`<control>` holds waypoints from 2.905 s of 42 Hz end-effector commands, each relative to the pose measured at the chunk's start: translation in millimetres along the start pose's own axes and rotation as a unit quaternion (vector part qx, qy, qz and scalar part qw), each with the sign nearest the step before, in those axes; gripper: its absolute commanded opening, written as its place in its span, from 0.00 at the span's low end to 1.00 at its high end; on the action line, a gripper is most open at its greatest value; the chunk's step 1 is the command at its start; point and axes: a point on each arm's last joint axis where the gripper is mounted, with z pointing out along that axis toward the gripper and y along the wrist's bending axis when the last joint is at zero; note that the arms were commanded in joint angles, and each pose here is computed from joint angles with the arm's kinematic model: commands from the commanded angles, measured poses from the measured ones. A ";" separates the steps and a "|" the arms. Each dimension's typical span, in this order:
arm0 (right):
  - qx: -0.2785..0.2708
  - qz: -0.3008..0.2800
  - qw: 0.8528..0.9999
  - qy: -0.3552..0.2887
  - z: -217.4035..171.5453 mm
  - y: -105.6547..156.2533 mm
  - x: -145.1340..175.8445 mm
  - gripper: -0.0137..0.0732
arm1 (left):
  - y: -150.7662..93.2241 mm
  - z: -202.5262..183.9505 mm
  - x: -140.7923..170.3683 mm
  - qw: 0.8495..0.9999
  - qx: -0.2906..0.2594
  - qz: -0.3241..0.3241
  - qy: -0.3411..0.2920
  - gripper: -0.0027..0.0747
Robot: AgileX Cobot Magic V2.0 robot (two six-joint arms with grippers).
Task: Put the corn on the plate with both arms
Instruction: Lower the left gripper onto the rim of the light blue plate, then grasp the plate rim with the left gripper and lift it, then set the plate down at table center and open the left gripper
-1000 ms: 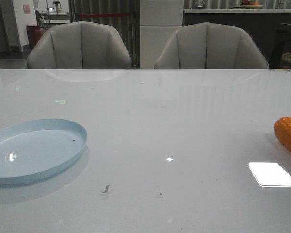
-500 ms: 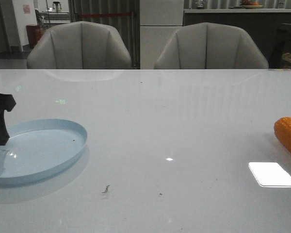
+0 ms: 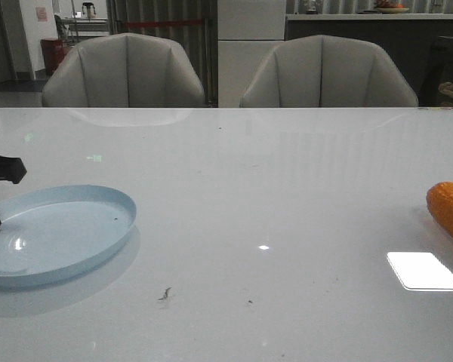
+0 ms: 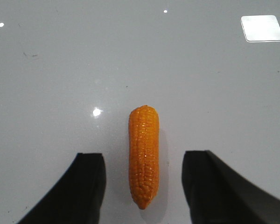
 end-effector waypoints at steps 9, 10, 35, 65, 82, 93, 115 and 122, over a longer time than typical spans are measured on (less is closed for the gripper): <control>-0.001 0.001 0.999 -0.053 -5.7 0.7 -16.0 0.71 | -7.2 -47.7 -41.2 0.998 0.018 -0.002 -0.057 0.16; -0.001 0.001 0.999 -0.053 -5.7 0.7 -16.0 0.71 | -8.4 -50.3 -43.5 0.998 0.023 -0.006 -0.058 0.16; -0.001 0.001 0.999 -0.053 -5.7 0.7 -16.0 0.71 | -86.5 -109.4 -87.6 0.965 0.216 -0.062 -0.136 0.16; -0.001 0.001 0.999 -0.053 -5.7 0.7 -16.0 0.71 | -170.5 -27.1 -60.1 0.976 0.211 0.037 -0.021 0.16; -0.001 0.001 0.999 -0.053 -5.7 0.7 -16.0 0.71 | -170.6 -21.6 -56.2 0.982 0.152 0.111 -0.027 0.52; -0.001 0.001 0.999 -0.053 -5.7 0.7 -16.0 0.71 | -174.9 -38.6 -66.8 0.979 0.160 0.118 -0.045 0.72; -0.001 0.001 0.999 -0.052 -5.6 0.8 -15.8 0.71 | -159.5 -157.9 -84.7 0.948 0.081 0.202 -0.232 0.56; -0.001 0.001 0.999 -0.051 -5.6 0.8 -15.6 0.71 | -147.3 -189.8 -61.6 0.929 0.070 0.206 -0.298 0.56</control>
